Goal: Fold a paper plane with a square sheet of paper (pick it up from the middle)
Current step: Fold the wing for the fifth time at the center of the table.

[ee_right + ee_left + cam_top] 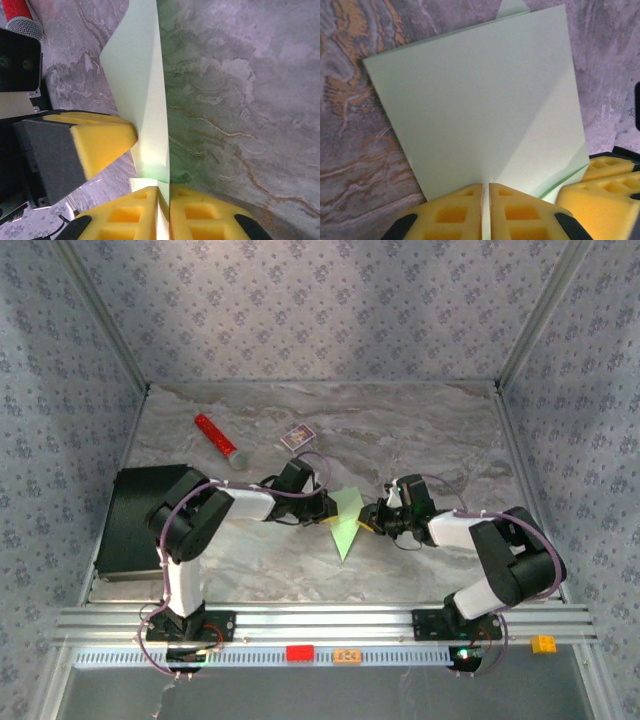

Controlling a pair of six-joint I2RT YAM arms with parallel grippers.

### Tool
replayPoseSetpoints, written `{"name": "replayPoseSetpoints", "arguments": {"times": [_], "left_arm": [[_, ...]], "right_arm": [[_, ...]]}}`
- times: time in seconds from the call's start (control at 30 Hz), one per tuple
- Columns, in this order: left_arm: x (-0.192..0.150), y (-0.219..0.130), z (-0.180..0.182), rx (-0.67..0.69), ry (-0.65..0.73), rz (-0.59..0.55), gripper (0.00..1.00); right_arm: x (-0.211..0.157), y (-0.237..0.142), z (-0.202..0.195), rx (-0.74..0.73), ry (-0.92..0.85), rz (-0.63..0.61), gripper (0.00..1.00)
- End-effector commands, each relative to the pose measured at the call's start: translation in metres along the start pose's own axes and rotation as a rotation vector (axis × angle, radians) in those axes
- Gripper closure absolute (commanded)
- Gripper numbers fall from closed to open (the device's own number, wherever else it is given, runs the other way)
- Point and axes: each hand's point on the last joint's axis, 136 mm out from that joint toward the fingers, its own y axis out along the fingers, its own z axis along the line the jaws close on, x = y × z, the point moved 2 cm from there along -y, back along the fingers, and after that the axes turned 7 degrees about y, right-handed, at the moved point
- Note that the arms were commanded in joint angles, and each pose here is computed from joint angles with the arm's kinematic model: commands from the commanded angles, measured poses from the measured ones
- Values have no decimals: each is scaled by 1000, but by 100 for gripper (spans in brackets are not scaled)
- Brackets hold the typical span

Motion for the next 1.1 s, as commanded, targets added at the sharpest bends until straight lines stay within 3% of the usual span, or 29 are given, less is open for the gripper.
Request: {"name": "replayPoseSetpoints", "arguments": {"times": [0.0, 0.47, 0.8, 1.07], "left_arm": [[5, -16, -11, -9, 16, -37, 88], [-5, -18, -22, -26, 3, -27, 86], [-21, 7, -10, 27, -8, 45, 90], [-34, 16, 13, 85, -23, 98, 96]], "right_arm": [[-3, 2, -6, -17, 22, -2, 88], [-6, -4, -17, -88, 228, -204, 92], [-14, -4, -16, -69, 239, -186, 91], [-15, -5, 4, 8, 157, -134, 83]]}}
